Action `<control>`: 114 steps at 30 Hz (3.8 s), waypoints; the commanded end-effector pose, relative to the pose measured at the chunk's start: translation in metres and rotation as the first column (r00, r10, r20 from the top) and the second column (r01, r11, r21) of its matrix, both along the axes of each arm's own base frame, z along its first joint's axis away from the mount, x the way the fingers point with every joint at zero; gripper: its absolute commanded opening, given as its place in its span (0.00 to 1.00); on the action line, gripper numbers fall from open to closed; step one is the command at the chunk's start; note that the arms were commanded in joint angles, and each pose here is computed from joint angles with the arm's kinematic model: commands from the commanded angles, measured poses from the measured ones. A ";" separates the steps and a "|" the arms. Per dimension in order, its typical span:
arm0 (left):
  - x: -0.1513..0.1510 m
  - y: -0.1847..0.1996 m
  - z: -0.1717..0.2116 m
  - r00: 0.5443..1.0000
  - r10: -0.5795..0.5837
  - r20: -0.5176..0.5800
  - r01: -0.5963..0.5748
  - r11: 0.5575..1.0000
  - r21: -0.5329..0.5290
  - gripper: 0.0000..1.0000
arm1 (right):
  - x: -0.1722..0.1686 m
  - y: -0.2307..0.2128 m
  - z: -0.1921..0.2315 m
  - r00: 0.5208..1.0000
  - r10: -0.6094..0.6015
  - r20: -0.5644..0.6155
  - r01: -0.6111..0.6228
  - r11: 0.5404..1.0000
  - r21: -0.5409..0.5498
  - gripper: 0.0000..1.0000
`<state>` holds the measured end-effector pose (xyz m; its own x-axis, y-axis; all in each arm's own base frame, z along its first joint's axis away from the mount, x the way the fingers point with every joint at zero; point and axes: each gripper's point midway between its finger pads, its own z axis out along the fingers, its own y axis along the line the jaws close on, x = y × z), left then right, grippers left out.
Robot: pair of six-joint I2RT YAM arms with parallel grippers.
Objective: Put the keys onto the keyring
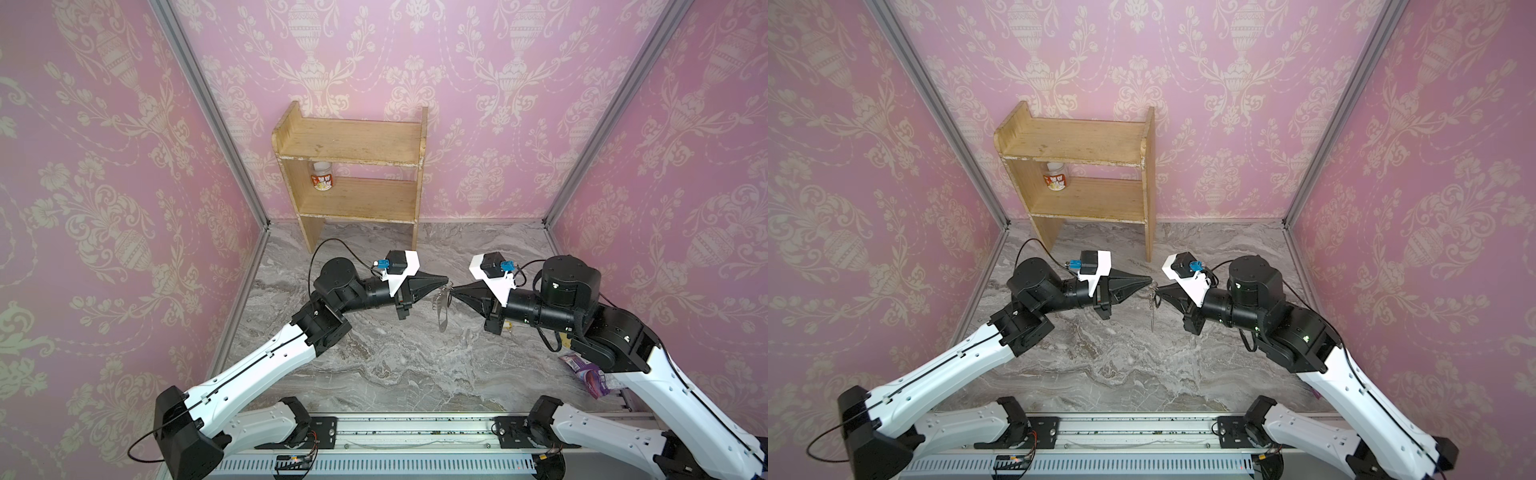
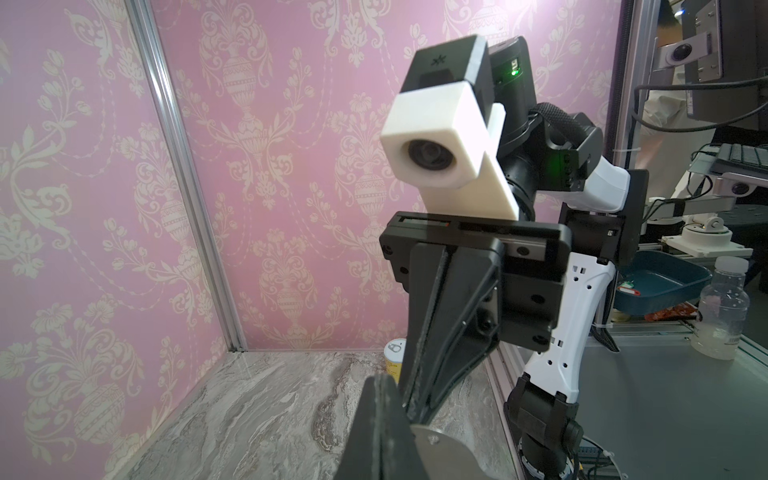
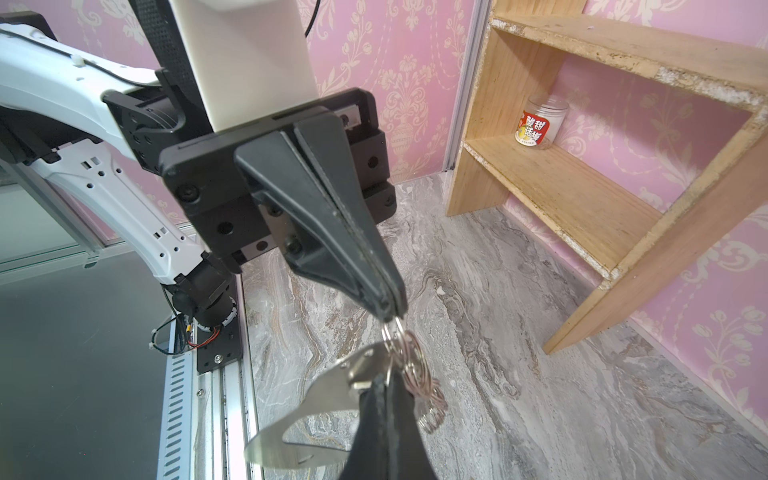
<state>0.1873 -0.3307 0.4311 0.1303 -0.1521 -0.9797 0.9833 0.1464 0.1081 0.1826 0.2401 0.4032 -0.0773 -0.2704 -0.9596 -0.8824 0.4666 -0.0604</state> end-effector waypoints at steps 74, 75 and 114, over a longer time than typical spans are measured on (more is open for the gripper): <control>-0.019 -0.018 -0.001 0.982 -0.182 -0.053 0.187 0.976 0.111 0.00 | -0.018 -0.028 0.028 0.986 0.033 0.161 -0.009 0.989 -0.149 0.00; -0.019 -0.017 0.000 0.983 -0.179 -0.050 0.183 0.977 0.108 0.00 | -0.017 -0.029 0.027 0.987 0.027 0.159 -0.003 0.989 -0.150 0.00; -0.020 -0.021 -0.002 0.976 -0.206 -0.070 0.212 0.971 0.107 0.29 | -0.028 -0.029 0.042 0.981 0.061 0.184 -0.041 0.993 -0.112 0.00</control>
